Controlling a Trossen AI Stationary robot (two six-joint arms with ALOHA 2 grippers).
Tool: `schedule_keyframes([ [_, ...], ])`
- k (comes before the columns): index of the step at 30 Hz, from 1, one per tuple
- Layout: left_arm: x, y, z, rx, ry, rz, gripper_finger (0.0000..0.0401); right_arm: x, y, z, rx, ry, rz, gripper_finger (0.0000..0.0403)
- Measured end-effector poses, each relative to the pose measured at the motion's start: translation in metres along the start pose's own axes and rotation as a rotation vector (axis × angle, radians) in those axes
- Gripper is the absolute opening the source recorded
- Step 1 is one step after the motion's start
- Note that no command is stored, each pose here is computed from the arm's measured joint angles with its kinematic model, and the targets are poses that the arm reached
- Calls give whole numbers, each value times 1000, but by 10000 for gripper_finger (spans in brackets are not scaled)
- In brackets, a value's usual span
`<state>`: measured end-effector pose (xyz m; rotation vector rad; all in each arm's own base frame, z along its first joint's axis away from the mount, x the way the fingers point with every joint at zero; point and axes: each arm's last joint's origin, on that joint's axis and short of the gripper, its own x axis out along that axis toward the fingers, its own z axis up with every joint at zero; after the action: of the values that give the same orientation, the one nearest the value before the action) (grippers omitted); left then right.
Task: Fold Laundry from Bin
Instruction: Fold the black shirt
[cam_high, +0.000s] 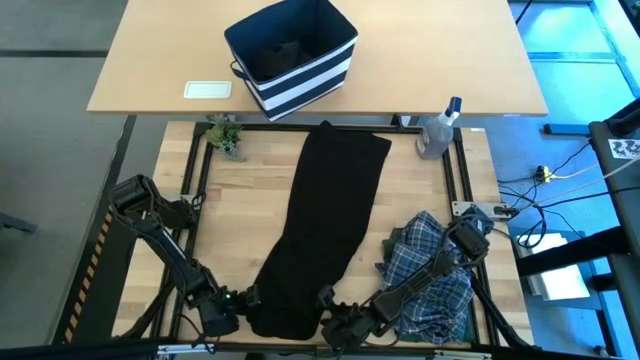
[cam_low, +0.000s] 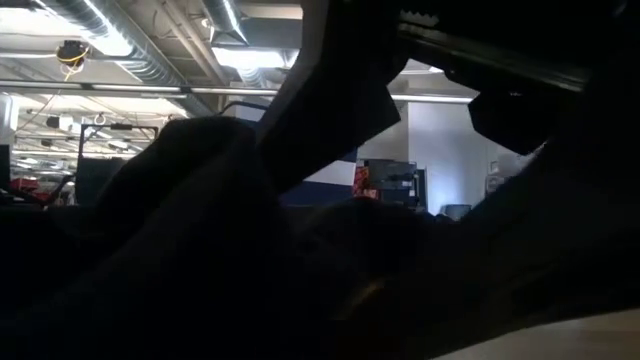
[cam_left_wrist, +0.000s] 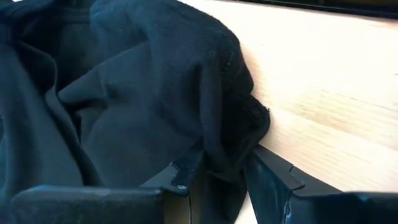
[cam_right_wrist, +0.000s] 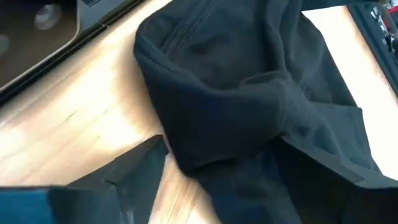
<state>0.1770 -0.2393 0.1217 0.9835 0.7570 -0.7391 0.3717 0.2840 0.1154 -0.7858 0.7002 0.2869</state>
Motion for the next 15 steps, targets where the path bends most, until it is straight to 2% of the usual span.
schedule_keyframes([
  [2,0,0,0,-4,-1,14,98,2,-1,0,8,-6,-18,279],
  [4,0,1,0,-20,3,26,91,3,-2,0,15,-4,-38,237],
  [7,1,3,-1,-65,8,32,64,5,-4,-3,42,12,-55,148],
  [10,2,5,-1,-145,9,36,19,6,-6,-4,107,14,-59,43],
  [11,2,5,-2,-174,9,36,12,7,-7,-4,129,15,-59,24],
  [15,0,3,0,-270,3,47,6,4,-6,-3,227,12,-82,25],
])
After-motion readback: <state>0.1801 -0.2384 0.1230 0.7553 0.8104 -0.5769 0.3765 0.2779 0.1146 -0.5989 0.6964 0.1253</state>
